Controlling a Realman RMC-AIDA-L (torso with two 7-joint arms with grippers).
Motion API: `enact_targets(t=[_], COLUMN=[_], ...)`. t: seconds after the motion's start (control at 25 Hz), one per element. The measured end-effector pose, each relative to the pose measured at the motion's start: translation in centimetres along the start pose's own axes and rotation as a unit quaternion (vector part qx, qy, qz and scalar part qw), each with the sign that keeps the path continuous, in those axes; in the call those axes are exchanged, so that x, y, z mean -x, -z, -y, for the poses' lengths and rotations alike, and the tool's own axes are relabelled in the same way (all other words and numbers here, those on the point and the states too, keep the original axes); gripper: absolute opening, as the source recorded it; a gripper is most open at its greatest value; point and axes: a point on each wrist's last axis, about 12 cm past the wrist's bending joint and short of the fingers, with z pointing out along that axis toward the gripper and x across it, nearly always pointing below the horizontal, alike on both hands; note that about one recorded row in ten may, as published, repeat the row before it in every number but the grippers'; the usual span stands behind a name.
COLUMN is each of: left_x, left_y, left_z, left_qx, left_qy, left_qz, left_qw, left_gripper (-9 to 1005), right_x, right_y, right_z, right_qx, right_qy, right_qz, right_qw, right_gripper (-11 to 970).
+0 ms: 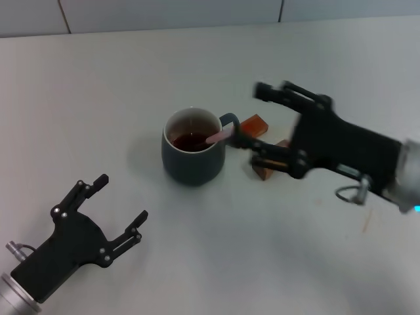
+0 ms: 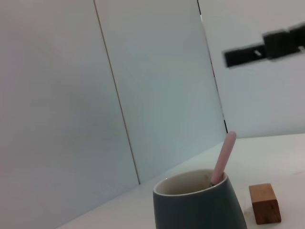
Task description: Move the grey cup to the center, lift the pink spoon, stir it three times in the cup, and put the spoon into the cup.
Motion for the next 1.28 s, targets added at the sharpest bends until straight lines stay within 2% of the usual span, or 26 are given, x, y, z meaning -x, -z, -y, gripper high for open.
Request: enact_targets(t=[0.04,0.08,0.12,0.24,0.28,0.48,1.28], left_x=[0.0,0.0,0.0,0.0,0.1,0.1,0.1], left_y=[0.0,0.0,0.0,-0.1,-0.2,-0.4,-0.7], left_z=[0.0,0.0,0.0,0.1,0.2,0.2,0.3], left_qx=[0.0,0.0,0.0,-0.002,-0.006,-0.01,-0.014], left_qy=[0.0,0.0,0.0,0.002,0.003,0.003,0.002], left_qz=[0.0,0.0,0.0,0.001,0.003,0.004,0.003], left_qw=[1.0,1.0,1.0,1.0,1.0,1.0,1.0], left_gripper=[855,855,855,855,855,855,855], right_x=[0.0,-2.3,-2.3,-5.0,-6.1,-7.6,-8.3], right_y=[0.0,1.8,1.8,3.5,3.8,4.0,4.0], right_z=[0.0,-0.3,-0.3,-0.8,-1.1,-1.7,-2.2], right_qx=[0.0,-0.042,-0.042,-0.085,-0.089,-0.079,-0.068], right_qy=[0.0,0.002,0.002,-0.006,-0.014,-0.03,-0.036], right_qz=[0.0,0.019,0.019,0.011,-0.006,-0.043,-0.065], right_qw=[1.0,0.999,0.999,0.996,0.996,0.995,0.995], right_gripper=[817,817,817,817,817,817,817])
